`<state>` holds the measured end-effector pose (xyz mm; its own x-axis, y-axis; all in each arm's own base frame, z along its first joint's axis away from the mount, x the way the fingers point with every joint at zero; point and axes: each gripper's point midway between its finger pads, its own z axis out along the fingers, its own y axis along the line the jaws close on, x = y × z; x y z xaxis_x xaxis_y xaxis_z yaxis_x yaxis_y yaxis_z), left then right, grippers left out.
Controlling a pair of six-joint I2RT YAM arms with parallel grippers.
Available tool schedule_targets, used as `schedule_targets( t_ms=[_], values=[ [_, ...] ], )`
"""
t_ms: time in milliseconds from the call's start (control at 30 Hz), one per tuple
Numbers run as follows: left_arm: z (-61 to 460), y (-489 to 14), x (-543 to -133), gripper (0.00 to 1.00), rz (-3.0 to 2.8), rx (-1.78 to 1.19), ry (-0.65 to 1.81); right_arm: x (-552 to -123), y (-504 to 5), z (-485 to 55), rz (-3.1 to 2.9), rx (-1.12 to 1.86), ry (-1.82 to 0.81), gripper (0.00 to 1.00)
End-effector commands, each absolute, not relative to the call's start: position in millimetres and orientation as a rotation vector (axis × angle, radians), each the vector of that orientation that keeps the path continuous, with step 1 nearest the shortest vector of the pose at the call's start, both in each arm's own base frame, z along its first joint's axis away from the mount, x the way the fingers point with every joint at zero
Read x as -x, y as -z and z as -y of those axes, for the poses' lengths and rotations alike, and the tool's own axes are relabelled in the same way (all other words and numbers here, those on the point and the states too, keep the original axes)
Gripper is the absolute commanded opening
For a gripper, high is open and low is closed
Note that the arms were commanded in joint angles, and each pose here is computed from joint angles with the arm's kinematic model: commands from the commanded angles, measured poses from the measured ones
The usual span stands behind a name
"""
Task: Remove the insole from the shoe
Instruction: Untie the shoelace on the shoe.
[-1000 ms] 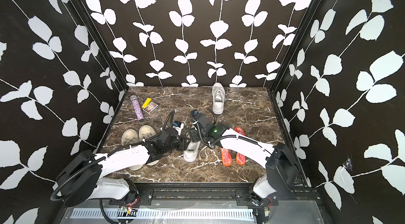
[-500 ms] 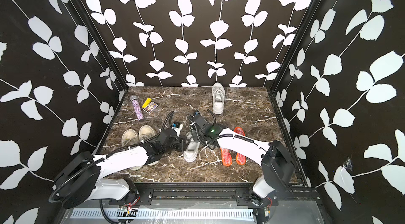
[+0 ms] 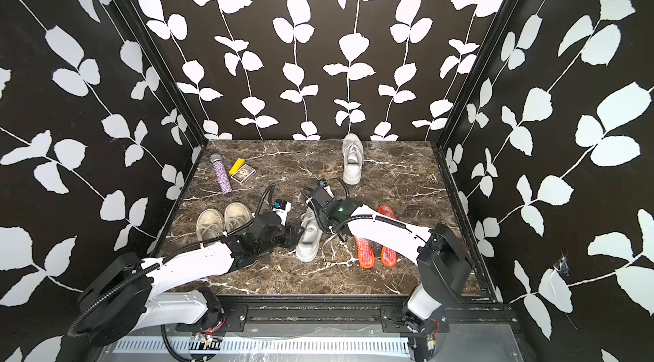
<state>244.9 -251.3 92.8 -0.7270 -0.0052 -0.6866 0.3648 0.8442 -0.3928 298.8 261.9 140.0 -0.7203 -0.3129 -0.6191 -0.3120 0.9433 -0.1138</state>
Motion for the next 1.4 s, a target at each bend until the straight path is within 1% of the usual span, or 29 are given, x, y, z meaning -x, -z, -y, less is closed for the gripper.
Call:
schedule_targets(
  t_ms=[0,133,233,300,367,467,567,633,767,967,1167,1233,1367],
  values=[
    [246,-90,-243,0.53,-2.308,-0.246,0.648,-298,-155,-260,-2.382,0.422,-0.051,0.53],
    [250,-94,-244,0.50,-2.292,-0.256,0.672,-287,-170,-292,-2.316,0.554,-0.278,0.48],
    [251,-94,-244,0.48,-2.292,-0.264,0.676,-279,-170,-311,-2.283,0.686,-0.312,0.48],
    [252,-94,-244,0.48,-2.293,-0.268,0.681,-278,-164,-313,-2.299,0.743,-0.260,0.52],
    [252,-93,-243,0.48,-2.295,-0.270,0.680,-276,-157,-317,-2.302,0.795,-0.225,0.62],
    [252,-94,-243,0.48,-2.293,-0.268,0.681,-274,-151,-321,-2.283,0.855,-0.218,0.70],
    [253,-93,-244,0.47,-2.296,-0.272,0.682,-276,-147,-323,-2.275,0.893,-0.187,0.73],
    [255,-94,-244,0.45,-2.297,-0.282,0.688,-282,-139,-320,-2.286,0.903,-0.116,0.73],
    [259,-94,-244,0.38,-2.302,-0.295,0.697,-300,-137,-311,-2.281,0.854,0.025,0.71],
    [263,-94,-244,0.30,-2.307,-0.305,0.712,-330,-155,-305,-2.240,0.688,0.040,0.69],
    [262,-90,-243,0.26,-2.318,-0.311,0.705,-361,-166,-282,-2.249,0.495,0.037,0.67],
    [261,-89,-242,0.26,-2.320,-0.307,0.704,-369,-163,-275,-2.266,0.448,0.030,0.67],
    [260,-90,-241,0.26,-2.316,-0.307,0.705,-374,-153,-258,-2.322,0.406,0.069,0.67]
  ],
)
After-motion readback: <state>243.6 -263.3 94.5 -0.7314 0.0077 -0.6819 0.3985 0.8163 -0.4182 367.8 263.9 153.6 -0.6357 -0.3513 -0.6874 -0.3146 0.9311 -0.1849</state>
